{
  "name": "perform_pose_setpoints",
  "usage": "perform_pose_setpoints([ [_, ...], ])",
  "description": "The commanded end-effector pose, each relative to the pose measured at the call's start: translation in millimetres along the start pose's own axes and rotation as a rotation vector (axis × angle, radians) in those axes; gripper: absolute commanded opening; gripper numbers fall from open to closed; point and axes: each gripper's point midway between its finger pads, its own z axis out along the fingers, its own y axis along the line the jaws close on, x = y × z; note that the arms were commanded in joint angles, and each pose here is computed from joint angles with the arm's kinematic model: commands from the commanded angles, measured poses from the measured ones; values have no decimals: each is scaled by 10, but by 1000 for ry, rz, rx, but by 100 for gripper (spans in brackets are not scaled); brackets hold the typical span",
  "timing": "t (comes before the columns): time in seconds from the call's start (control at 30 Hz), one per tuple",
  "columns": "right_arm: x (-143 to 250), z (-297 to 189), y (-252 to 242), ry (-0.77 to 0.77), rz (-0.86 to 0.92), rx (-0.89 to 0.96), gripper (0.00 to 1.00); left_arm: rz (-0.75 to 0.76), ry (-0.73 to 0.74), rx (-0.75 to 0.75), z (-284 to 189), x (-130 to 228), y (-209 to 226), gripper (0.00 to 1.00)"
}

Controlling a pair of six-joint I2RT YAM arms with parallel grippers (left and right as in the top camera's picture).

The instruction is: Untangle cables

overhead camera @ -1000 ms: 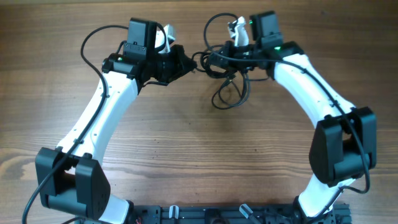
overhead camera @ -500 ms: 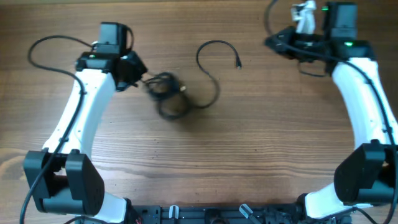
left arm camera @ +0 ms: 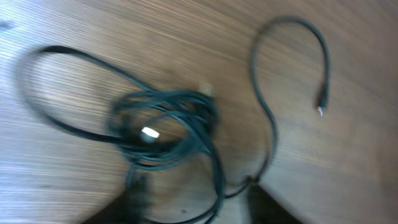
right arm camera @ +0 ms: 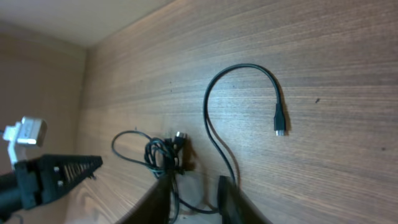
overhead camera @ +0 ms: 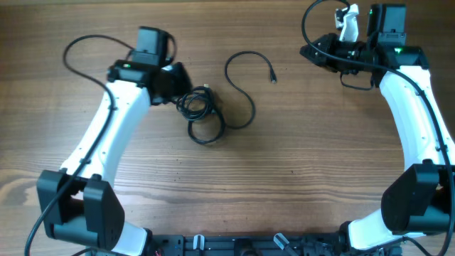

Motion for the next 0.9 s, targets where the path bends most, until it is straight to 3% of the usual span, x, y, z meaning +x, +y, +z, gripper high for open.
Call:
perform_pose_setpoints([
  [0.0, -4, -27, 71, 0, -40, -3, 42, 82, -25, -25, 25, 108, -185, 93],
  [0.07, 28, -7, 96, 12, -60, -5, 44, 64, -51, -95, 42, 95, -93, 91],
  [0.17, 65, 38, 147, 23, -74, -6, 46, -3, -52, -166, 29, 120, 61, 62],
  [0.27, 80, 65, 144, 25, -81, 14, 47, -16, -18, -194, 90, 251, 141, 47],
  [0.43, 106, 96, 161, 32, -89, 23, 48, -188, 21, -236, 360, 587, 328, 44],
  [0.53, 111, 96, 153, 34, -87, 27, 48, -320, -10, -220, 550, 663, 413, 26],
  [0.63, 127, 95, 148, 40, -100, 29, 49, -332, -56, -202, 679, 655, 475, 19],
  [0.87, 147, 93, 106, 46, -99, 51, 49, -313, -191, -358, 668, 567, 854, 21],
])
